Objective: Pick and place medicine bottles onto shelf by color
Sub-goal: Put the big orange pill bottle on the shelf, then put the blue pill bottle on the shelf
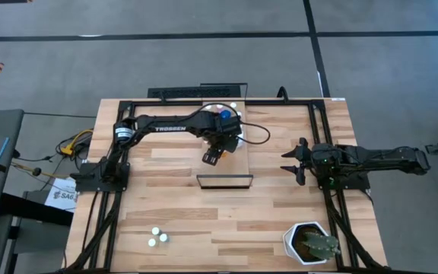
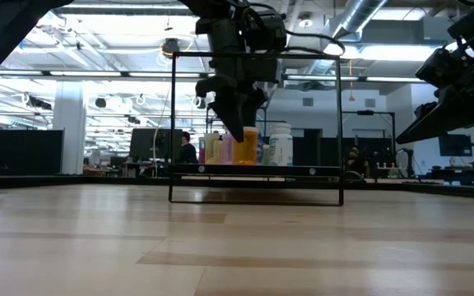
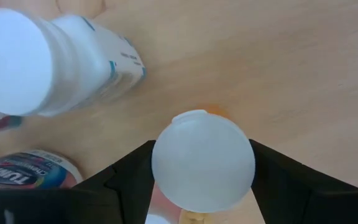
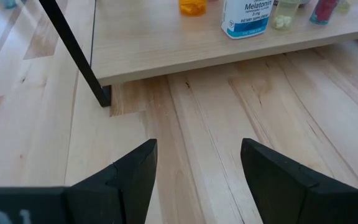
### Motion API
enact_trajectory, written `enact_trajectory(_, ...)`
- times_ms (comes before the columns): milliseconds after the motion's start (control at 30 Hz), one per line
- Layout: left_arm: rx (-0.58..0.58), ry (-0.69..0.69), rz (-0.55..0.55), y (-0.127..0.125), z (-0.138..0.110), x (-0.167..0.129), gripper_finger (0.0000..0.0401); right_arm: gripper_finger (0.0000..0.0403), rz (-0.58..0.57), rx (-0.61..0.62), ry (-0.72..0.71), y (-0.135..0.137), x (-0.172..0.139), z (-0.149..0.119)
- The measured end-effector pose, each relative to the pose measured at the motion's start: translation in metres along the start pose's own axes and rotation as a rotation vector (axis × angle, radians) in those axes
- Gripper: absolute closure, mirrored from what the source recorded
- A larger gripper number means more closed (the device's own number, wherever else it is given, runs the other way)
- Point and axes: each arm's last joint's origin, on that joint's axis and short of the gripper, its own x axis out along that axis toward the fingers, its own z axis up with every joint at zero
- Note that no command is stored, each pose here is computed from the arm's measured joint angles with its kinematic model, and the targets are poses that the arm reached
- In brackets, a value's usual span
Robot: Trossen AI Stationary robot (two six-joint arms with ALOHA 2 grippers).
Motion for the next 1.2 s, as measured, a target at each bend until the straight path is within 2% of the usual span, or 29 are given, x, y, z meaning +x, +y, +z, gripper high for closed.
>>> enact_trajectory(133, 0.003, -0.023, 0.025, 0.003, 0.005, -0.007, 0.0177, 0.0147, 0.0, 0.0, -0.001, 0.0, 0.0, 0.0)
enact_trajectory(300, -0.012, -0.064, -0.001, 0.005, 0.01, -0.025, 0.0177, 0.0147, 0.0, 0.0, 0.0, 0.0, 0.0, 0.0)
enact_trajectory(400, -0.044, -0.025, -0.021, 0.002, 0.009, -0.034, 0.0177, 0.0147, 0.0, 0.0, 0.0, 0.0, 0.0, 0.0)
enact_trajectory(500, -0.103, 0.04, -0.041, -0.003, 0.008, -0.047, 0.0177, 0.0147, 0.0, 0.0, 0.0, 0.0, 0.0, 0.0)
enact_trajectory(633, -0.242, 0.096, -0.072, -0.018, 0.002, -0.074, 0.0177, 0.0147, 0.0, 0.0, 0.0, 0.0, 0.0, 0.0)
enact_trajectory(700, -0.306, 0.096, -0.061, -0.031, -0.003, -0.09, 0.0177, 0.0147, 0.0, 0.0, 0.0, 0.0, 0.0, 0.0)
enact_trajectory(833, -0.415, 0.11, 0.093, -0.062, -0.022, -0.122, 0.0177, 0.0147, 0.0, 0.0, 0.0, 0.0, 0.0, 0.0)
enact_trajectory(933, -0.59, 0.103, 0.163, -0.093, -0.05, -0.142, 0.0177, 0.0147, 0.0, 0.0, -0.001, 0.0, 0.0, 0.0)
enact_trajectory(1033, -0.787, 0.075, 0.142, -0.128, -0.078, -0.145, 0.0177, 0.0147, 0.0, 0.0, -0.001, 0.0, 0.0, 0.0)
enact_trajectory(1200, -1.077, 0.056, 0.01, -0.188, -0.11, -0.12, 0.0177, 0.0147, 0.0, 0.0, 0.0, 0.0, 0.0, 0.0)
